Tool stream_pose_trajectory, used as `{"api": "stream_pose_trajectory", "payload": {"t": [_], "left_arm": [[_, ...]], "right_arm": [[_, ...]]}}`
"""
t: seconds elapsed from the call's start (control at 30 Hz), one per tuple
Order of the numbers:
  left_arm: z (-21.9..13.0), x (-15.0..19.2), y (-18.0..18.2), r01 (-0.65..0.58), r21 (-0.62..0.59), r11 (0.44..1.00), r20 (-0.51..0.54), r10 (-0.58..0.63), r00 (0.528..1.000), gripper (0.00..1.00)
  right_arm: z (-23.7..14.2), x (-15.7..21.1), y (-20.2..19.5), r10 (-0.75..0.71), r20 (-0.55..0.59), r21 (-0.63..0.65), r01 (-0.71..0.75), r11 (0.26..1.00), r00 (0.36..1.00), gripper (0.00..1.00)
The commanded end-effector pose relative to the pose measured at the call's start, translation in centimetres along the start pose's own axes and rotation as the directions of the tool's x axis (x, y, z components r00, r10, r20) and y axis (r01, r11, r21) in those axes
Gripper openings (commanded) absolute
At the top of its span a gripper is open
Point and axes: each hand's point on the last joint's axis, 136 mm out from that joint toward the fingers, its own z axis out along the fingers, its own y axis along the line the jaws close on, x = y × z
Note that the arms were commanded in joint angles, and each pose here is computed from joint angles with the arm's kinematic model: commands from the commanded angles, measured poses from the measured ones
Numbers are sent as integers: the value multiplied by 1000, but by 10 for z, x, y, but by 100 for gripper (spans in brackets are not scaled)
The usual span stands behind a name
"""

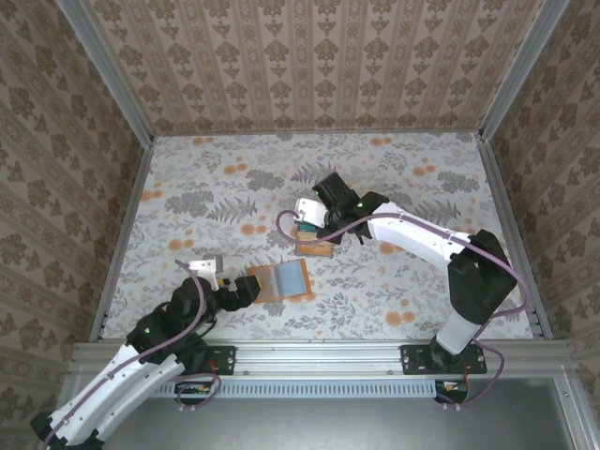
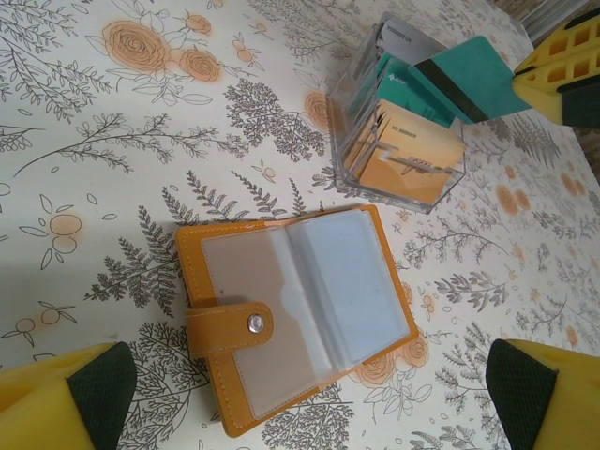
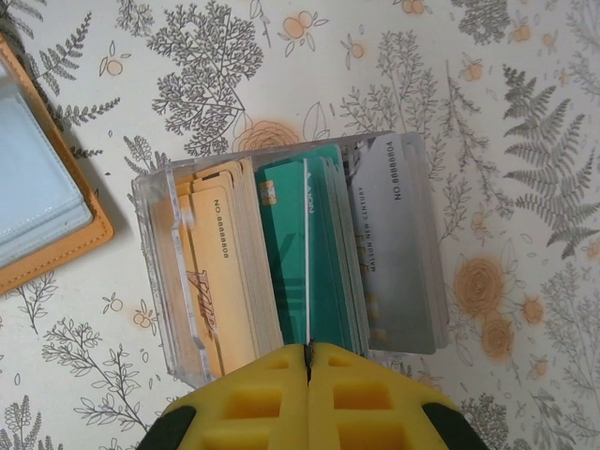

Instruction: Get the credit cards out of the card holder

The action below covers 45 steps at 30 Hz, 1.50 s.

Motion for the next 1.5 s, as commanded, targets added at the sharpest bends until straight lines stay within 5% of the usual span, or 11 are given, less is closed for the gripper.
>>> {"api": "stream_pose_trajectory", "payload": {"t": [0.0, 0.4, 0.5, 0.77, 1.03, 1.13, 1.2, 1.27, 1.3, 1.47], "left_arm": [[-6, -8, -1, -19, -9, 1000, 16, 19, 1000, 100], [-2, -2, -2, -16, 1, 1000, -7, 16, 1000, 100], [-2, -1, -3, -15, 4, 1000, -12, 15, 1000, 100], [0, 1, -3, -13, 8, 1000, -27, 13, 1000, 100], [4, -1, 8, -4, -70, 998, -25, 2, 1000, 100], [9, -4, 5, -11, -81, 997, -32, 8, 999, 100], [13, -8, 4, -16, -104, 994, -31, 13, 999, 100], [15, -14, 5, -32, -142, 989, -32, 28, 999, 100], [16, -19, 4, -47, -166, 985, -35, 41, 999, 100], [17, -48, 2, -97, -284, 954, -21, 95, 995, 100]], "right_arm": [[9, 2, 3, -24, -16, -38, 24, 999, 1000, 0], [25, 6, -3, -38, -62, -16, 37, 999, 997, 0], [29, 9, -9, -29, -81, 12, 30, 999, 996, 30], [26, 5, -44, 45, -83, 157, -31, 987, 995, 38], [-21, -5, -67, 235, 119, 265, -259, 929, 965, 56], [-48, -3, -78, 361, 246, 251, -419, 873, 900, 58], [-67, 2, -85, 457, 341, 230, -544, 807, 822, 87], [-74, 7, -80, 532, 404, 150, -628, 764, 744, 88], [-86, 9, -80, 565, 452, 110, -672, 732, 690, 97], [-87, 44, -69, 649, 499, 91, -780, 619, 574, 100]]}}
